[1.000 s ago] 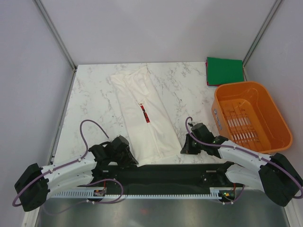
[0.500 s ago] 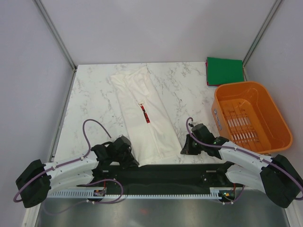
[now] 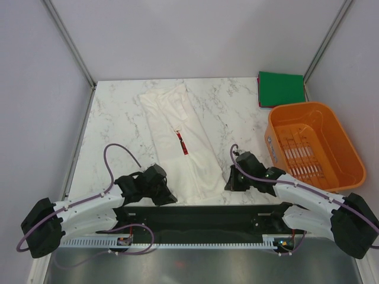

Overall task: Fold and stack the t-shirts
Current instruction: Fold the tshirt

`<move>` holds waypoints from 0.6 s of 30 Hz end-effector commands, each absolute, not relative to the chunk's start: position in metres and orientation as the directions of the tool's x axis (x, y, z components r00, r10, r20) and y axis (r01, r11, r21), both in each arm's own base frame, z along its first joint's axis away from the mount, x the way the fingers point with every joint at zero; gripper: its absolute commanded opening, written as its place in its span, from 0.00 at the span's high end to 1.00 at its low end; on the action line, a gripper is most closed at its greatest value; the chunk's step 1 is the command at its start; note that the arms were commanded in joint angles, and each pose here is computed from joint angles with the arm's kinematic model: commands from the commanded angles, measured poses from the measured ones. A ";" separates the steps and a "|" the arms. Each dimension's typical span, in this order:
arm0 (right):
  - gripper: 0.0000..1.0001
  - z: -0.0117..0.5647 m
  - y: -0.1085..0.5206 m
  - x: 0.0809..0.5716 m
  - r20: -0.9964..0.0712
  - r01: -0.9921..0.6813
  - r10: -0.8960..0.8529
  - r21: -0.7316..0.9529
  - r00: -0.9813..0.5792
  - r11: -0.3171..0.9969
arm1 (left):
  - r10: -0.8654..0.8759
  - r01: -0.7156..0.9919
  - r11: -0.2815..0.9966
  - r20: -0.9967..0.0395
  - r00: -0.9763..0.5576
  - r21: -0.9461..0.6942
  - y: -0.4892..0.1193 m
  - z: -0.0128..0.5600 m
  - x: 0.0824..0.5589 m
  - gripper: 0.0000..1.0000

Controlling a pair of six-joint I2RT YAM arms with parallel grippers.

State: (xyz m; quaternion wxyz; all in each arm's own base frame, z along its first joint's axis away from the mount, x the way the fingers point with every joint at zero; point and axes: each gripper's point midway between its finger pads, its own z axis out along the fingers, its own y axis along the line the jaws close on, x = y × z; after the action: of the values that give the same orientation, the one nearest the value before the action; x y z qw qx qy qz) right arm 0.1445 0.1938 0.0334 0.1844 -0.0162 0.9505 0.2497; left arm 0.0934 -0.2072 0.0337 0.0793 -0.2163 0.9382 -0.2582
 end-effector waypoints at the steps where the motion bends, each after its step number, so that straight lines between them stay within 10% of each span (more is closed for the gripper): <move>1: 1.00 0.052 0.202 0.167 -0.416 -0.149 0.056 0.442 -0.907 0.884 | -0.455 -0.346 0.766 -0.078 -0.887 -0.542 -0.214 0.051 0.109 0.98; 18: 1.00 0.105 0.269 0.328 -0.611 -0.363 -0.136 0.263 -0.780 0.894 | -0.538 -0.377 0.762 -0.191 -0.821 -0.527 -0.160 0.078 0.235 0.98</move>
State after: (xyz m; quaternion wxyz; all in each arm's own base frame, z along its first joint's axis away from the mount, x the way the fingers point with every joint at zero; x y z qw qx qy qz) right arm 0.2855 0.2626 0.0994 0.2660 -0.0953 0.9369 0.2056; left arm 0.2098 -0.1683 0.0683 0.1381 -0.2881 0.9146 -0.2478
